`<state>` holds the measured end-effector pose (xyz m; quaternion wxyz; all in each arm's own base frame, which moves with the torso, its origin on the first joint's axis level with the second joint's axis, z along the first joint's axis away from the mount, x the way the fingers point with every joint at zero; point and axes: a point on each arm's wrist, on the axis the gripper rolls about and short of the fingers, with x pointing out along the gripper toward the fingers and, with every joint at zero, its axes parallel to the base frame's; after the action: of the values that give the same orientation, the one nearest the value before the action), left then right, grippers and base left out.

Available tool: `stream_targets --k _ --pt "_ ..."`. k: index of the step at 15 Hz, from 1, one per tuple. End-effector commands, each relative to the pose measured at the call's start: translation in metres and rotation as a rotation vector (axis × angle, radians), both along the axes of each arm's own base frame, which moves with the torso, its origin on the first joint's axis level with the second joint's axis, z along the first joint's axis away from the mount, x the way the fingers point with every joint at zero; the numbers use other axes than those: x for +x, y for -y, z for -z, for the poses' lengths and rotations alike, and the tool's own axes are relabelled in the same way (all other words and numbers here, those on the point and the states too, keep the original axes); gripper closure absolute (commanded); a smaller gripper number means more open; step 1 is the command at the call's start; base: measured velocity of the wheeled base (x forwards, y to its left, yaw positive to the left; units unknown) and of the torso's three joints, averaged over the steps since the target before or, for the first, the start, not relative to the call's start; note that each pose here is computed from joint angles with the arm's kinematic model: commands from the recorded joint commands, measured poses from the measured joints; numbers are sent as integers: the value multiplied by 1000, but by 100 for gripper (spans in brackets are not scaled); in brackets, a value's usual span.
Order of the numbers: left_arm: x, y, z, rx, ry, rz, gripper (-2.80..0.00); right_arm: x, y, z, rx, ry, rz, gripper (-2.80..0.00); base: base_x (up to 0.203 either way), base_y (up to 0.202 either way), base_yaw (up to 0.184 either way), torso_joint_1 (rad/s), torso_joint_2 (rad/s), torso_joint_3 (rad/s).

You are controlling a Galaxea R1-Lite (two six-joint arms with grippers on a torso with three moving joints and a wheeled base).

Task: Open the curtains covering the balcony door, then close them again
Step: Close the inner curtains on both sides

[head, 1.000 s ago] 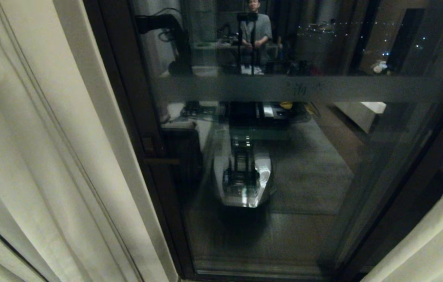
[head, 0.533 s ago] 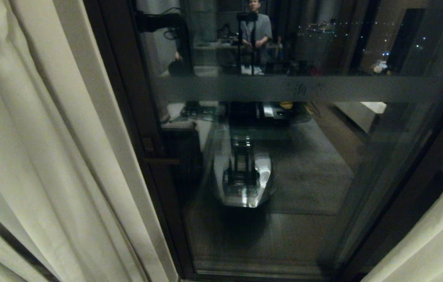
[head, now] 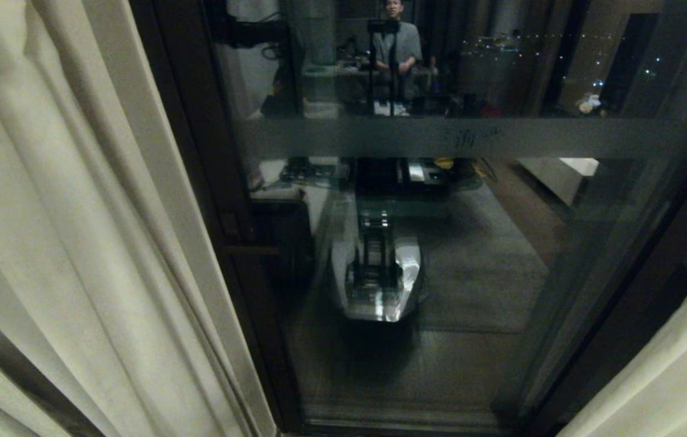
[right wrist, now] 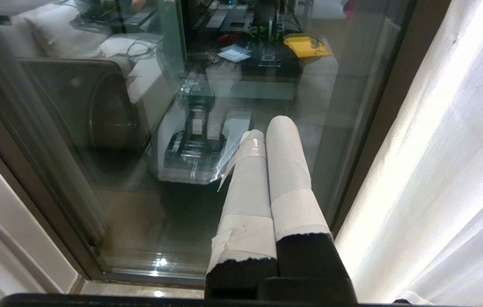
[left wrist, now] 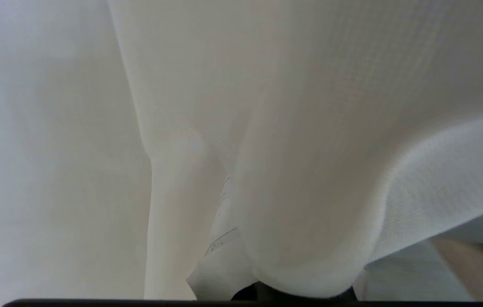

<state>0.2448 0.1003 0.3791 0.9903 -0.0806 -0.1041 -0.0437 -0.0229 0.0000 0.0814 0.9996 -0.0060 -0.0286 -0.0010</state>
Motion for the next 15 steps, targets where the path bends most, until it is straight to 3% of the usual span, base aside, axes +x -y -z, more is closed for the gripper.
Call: stream_targets --k 1,9,15 --pt "-8 16 -6 6 23 48 0 0 0 0 0 1 0 0 0 0 0 0 0 0" --pt "-18 70 -10 10 48 248 0 0 0 0 0 1 0 0 0 0 0 0 0 0" --pt "-43 109 1 3 30 414 0 0 0 0 0 1 0 0 0 0 0 0 0 0"
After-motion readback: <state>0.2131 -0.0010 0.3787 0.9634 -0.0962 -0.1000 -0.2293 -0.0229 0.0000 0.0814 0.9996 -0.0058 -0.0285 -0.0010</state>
